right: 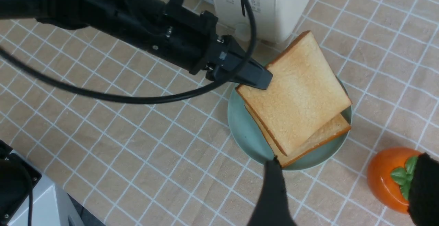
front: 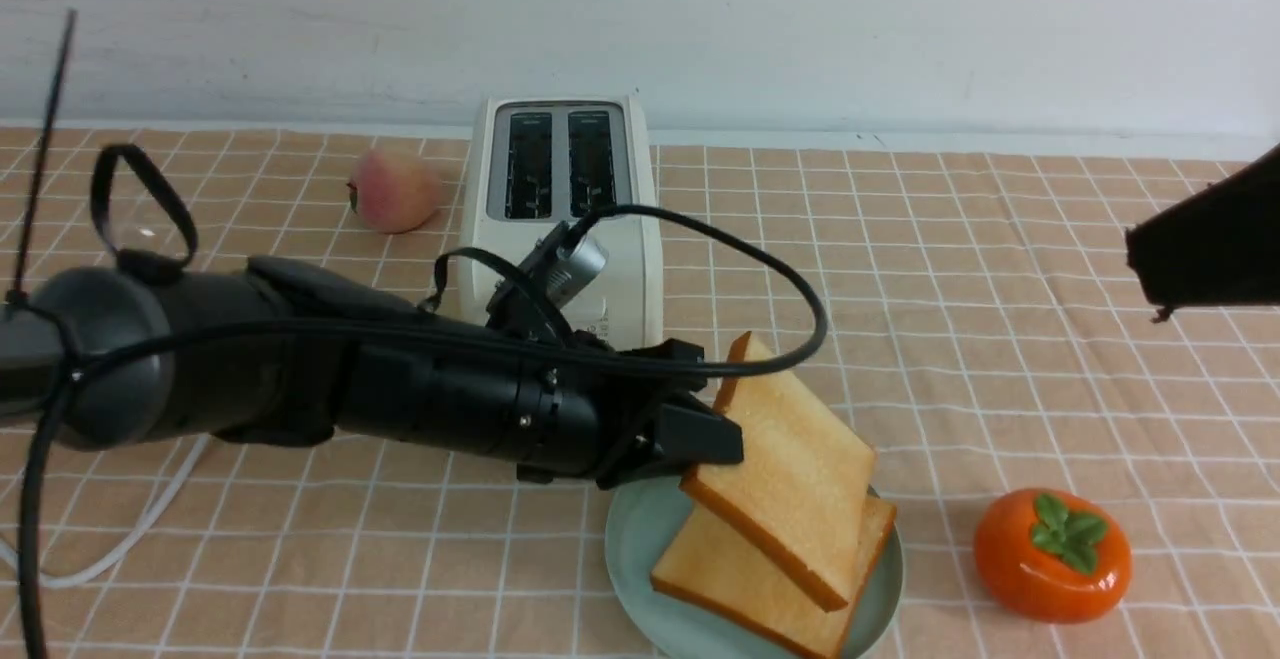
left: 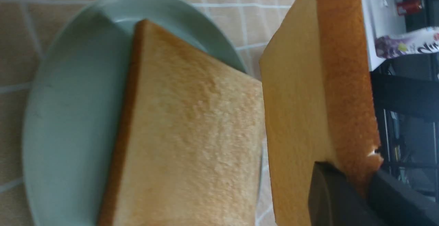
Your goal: Take toasted bread from bread machine on light coffee tablecloth place on plate.
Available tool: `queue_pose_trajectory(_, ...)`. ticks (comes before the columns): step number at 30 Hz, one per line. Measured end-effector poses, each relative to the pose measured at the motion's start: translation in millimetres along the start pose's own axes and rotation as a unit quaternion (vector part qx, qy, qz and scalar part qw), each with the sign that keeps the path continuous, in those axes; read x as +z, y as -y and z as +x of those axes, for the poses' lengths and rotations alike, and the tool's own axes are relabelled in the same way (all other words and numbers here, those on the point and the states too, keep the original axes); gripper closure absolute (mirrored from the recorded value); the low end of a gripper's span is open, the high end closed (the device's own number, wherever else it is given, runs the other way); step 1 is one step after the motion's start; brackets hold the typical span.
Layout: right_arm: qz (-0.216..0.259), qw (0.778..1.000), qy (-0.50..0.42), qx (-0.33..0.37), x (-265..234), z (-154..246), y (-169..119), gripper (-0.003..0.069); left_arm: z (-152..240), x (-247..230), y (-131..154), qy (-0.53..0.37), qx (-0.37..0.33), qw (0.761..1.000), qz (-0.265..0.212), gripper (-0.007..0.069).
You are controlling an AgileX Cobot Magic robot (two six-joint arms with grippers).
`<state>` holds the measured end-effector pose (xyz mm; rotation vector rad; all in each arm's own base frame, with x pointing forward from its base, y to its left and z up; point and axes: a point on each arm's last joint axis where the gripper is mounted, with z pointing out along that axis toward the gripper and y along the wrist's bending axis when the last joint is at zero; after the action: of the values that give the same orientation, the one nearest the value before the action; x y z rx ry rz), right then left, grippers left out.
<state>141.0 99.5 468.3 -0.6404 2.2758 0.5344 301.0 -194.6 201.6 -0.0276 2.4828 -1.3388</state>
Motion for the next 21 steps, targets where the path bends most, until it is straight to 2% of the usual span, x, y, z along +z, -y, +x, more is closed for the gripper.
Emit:
queue_pose_trajectory(3,0.0,1.0,0.0,0.0,0.0,0.0,0.0,0.0162,-0.8,7.5,-10.4,0.002,-0.013,1.0,-0.014,0.0549)
queue_pose_trajectory(6,0.0,1.0,0.0,0.0,0.0,0.0,0.0,0.0162,-1.2,7.7,-11.2,0.004,-0.013,1.0,-0.017,0.0473)
queue_pose_trajectory(9,0.0,1.0,0.0,0.0,0.0,0.0,0.0,0.0162,0.4,6.2,-10.4,-0.004,-0.015,1.0,-0.021,0.0333)
queue_pose_trajectory(10,0.0,1.0,0.0,0.0,0.0,0.0,0.0,0.0162,0.6,5.6,-9.7,-0.005,-0.015,1.0,-0.021,0.0322)
queue_pose_trajectory(11,0.0,1.0,0.0,0.0,0.0,0.0,0.0,0.0162,3.2,1.8,-5.4,-0.018,-0.016,1.0,-0.019,0.0214)
queue_pose_trajectory(12,0.0,1.0,0.0,0.0,0.0,0.0,0.0,0.0162,4.7,-2.0,-1.3,-0.024,-0.011,0.999,-0.018,0.0153)
queue_pose_trajectory(14,0.0,1.0,0.0,0.0,0.0,0.0,0.0,0.0162,6.0,-6.8,3.2,-0.029,-0.002,0.999,-0.019,0.008)
queue_pose_trajectory(15,0.0,1.0,0.0,0.0,0.0,0.0,0.0,0.0162,7.3,-14.7,9.5,-0.031,0.015,0.999,-0.026,0.0015)
queue_pose_trajectory(18,0.0,1.0,0.0,0.0,0.0,0.0,0.0,0.0162,7.1,-33.8,16.4,-0.018,0.05,0.996,-0.071,-0.0034)
queue_pose_trajectory(21,0.001,1.0,0.0,0.0,-0.1,0.0,0.2,0.0162,2.6,-56.4,12.4,-0.005,0.049,0.99,-0.129,-0.0036)
